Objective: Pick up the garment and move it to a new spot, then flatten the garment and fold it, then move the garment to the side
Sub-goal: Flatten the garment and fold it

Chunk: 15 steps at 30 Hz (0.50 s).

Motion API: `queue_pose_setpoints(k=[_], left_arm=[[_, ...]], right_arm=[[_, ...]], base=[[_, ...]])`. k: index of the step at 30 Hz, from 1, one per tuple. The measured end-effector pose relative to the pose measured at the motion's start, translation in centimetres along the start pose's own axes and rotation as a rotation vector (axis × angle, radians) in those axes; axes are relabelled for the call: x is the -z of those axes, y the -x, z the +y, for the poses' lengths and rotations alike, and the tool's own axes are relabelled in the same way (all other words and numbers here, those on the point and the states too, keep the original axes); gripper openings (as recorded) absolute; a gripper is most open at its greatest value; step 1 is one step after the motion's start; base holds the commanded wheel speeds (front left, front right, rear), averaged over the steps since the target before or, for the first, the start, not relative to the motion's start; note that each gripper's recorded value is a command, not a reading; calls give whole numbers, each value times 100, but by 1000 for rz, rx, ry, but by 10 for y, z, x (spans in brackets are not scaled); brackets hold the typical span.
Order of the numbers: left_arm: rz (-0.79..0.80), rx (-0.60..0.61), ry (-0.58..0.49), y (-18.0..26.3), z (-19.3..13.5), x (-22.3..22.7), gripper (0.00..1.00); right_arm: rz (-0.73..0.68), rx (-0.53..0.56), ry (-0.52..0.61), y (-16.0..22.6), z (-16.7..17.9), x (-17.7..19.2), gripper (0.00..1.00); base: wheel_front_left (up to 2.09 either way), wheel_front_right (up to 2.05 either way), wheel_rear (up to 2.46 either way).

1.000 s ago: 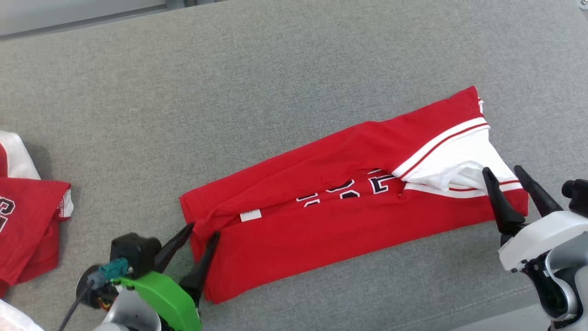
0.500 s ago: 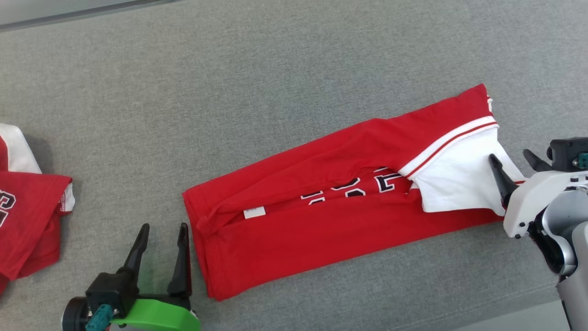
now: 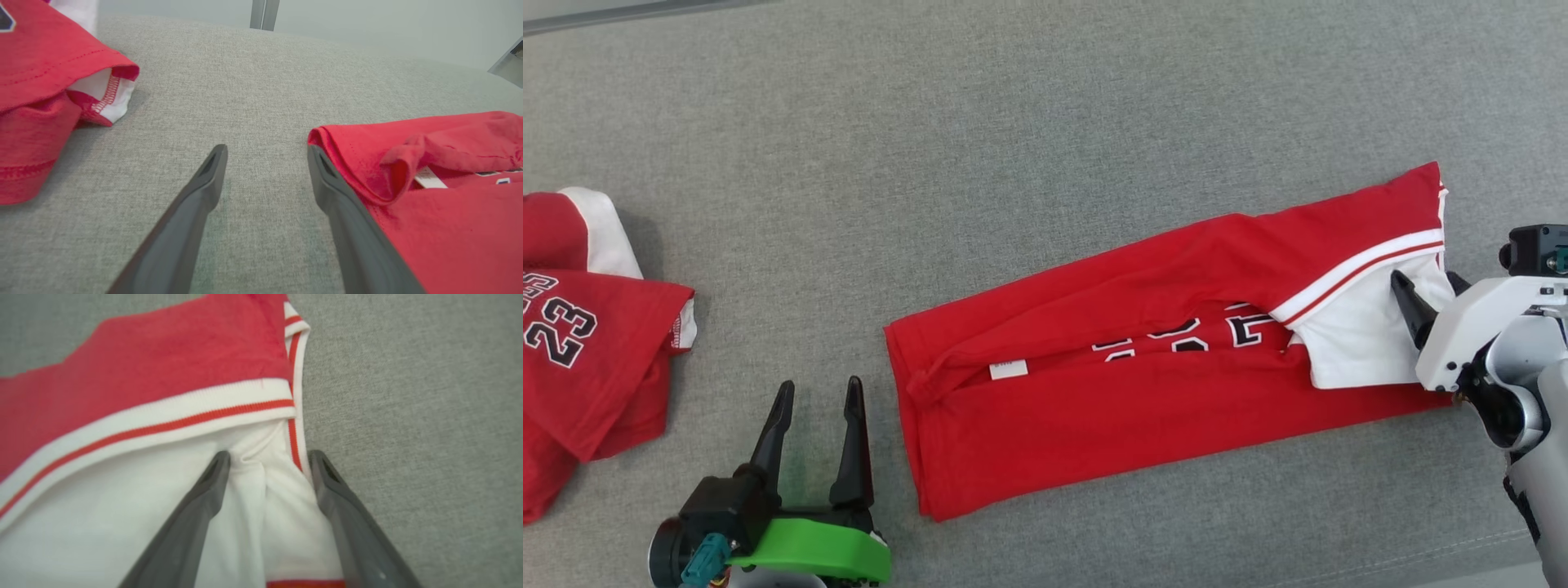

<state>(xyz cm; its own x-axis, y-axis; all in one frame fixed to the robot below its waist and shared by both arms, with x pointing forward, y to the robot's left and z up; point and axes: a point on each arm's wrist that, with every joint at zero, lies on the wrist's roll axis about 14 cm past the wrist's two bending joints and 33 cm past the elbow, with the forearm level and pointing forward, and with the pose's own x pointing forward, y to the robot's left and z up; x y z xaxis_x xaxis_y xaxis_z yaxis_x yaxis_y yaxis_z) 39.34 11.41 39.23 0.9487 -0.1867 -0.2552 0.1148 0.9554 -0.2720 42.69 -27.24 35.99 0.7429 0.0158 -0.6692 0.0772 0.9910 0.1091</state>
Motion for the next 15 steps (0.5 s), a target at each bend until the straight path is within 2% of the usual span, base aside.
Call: queue_pose_setpoints(k=[1, 2, 6, 11, 15], left_arm=[[-4, -1, 5, 1, 0, 0, 100], [1, 2, 8, 2, -2, 1, 100], [12, 38, 6, 7, -12, 7, 100], [20, 55, 16, 14, -16, 11, 100], [26, 49, 31, 21, -16, 14, 100]], right_arm=[[3, -13, -27, 0, 2, -1, 36], [8, -25, -42, 1, 3, -1, 0], [-12, 22, -97, 12, -30, -11, 0], [-112, 255, -127, 52, -135, -49, 0], [-157, 335, -112, 79, -172, -69, 0]], base=[[0, 0, 0], [0, 0, 0], [0, 0, 0], [0, 0, 0], [0, 0, 0]])
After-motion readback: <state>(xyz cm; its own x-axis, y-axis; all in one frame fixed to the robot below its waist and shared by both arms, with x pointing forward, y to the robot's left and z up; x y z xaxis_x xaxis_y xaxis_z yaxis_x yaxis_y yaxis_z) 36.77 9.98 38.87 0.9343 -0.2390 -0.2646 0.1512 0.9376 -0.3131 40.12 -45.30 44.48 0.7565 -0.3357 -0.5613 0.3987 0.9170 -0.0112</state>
